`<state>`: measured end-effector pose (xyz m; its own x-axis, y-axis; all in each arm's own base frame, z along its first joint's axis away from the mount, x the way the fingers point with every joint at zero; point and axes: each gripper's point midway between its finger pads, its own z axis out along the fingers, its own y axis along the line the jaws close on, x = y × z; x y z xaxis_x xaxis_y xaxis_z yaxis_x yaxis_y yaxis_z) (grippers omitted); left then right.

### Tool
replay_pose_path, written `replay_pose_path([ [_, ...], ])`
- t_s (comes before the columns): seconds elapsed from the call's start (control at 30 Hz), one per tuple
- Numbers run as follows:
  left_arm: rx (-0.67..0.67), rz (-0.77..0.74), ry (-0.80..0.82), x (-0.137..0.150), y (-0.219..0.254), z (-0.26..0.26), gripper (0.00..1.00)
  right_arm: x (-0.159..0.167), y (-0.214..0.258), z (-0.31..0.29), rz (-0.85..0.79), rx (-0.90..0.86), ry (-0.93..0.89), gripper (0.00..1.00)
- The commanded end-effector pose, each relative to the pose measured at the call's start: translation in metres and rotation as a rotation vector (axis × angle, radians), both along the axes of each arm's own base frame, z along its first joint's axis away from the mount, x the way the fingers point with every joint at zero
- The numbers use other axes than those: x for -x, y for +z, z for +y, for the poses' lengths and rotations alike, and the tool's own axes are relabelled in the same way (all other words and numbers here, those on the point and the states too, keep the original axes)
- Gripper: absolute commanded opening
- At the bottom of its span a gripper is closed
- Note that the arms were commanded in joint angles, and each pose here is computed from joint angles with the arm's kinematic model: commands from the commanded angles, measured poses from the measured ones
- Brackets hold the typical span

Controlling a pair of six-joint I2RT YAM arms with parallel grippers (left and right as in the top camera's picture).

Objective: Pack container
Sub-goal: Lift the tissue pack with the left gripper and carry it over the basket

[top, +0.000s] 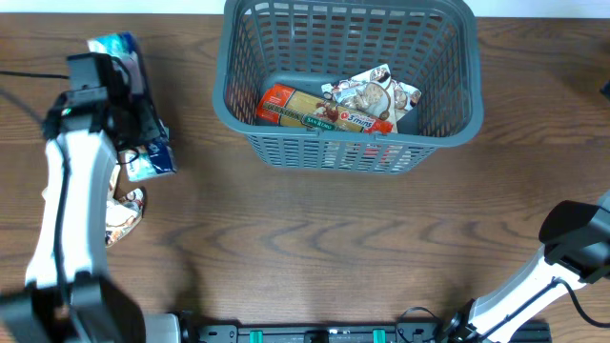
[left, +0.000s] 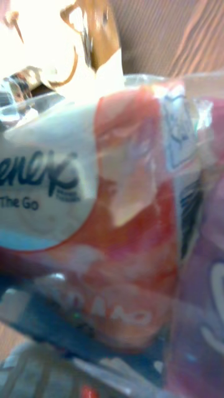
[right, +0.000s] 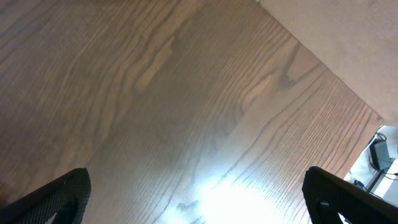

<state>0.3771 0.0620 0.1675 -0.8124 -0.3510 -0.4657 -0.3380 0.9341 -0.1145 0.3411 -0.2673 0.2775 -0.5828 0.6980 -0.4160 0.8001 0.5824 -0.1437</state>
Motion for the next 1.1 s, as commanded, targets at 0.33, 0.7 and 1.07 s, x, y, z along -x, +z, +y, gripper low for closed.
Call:
replay_pose_path([
  [0.33,-0.065,-0.503,-0.140,0.023,0.223,-0.068,0.06,0.004,0.005,-0.001,-0.013,0.006,-0.020,0.99],
  [0.7,-0.006,-0.668,-0.353,0.032,0.282,-0.153,0.06,0.004,0.005,-0.001,-0.012,0.006,-0.020,0.99],
  [1.07,0.027,-0.615,-0.610,-0.011,0.234,-0.272,0.06,0.004,0.005,-0.001,-0.012,0.006,-0.019,0.99],
])
